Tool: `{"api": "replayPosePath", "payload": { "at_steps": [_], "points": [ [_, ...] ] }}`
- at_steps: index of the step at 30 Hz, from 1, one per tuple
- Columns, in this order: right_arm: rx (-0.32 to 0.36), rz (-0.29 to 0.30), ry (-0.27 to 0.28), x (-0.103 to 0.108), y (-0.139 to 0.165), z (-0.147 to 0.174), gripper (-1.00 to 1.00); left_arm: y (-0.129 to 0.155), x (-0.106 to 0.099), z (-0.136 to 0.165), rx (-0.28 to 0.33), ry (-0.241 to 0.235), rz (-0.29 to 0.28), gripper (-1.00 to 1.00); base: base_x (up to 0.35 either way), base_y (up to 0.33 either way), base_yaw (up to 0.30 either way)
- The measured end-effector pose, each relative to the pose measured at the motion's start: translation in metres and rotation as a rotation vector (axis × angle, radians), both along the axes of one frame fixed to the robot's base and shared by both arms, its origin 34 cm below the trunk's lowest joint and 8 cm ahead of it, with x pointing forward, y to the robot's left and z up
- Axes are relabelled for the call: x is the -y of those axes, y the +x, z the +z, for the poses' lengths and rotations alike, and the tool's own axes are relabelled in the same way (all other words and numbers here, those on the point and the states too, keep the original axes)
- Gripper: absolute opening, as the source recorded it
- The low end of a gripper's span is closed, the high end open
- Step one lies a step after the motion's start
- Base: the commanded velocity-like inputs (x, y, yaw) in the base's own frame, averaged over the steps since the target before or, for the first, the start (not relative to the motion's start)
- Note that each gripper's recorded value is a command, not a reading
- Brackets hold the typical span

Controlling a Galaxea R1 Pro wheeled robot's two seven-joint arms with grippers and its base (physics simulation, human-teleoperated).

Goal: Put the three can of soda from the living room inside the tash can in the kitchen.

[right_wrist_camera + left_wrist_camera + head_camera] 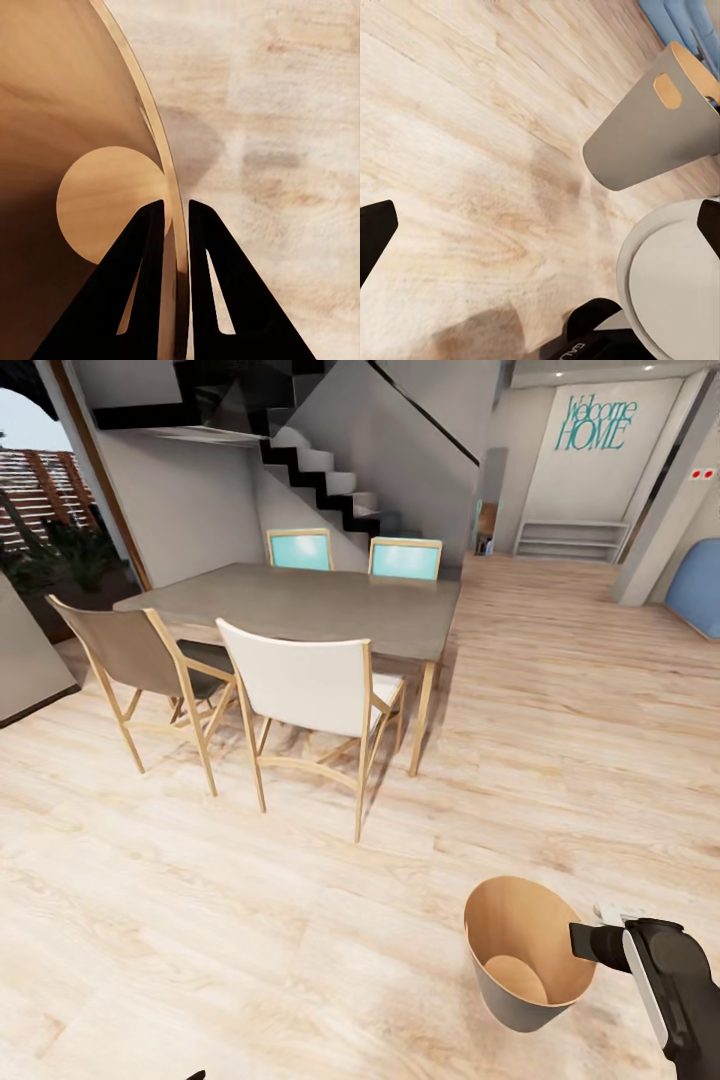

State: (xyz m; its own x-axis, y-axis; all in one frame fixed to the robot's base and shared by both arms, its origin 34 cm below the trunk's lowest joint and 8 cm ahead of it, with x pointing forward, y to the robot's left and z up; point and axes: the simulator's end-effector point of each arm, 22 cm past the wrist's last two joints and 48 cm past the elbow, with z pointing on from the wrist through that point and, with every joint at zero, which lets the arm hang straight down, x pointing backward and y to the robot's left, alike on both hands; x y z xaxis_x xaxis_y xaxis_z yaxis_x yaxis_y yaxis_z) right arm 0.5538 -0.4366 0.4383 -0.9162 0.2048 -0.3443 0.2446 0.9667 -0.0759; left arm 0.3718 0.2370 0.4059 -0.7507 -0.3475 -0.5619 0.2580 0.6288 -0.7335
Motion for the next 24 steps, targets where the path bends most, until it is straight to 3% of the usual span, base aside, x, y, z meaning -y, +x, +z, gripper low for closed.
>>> {"api": "replayPosePath", "payload": {
  "at_steps": [24],
  "points": [
    [0.039,0.001,0.000,0.000,0.007,0.018,-1.00,0.008,0.000,0.010,0.039,0.000,0.000,1.00,0.000,0.000,0.000]
  ]
}}
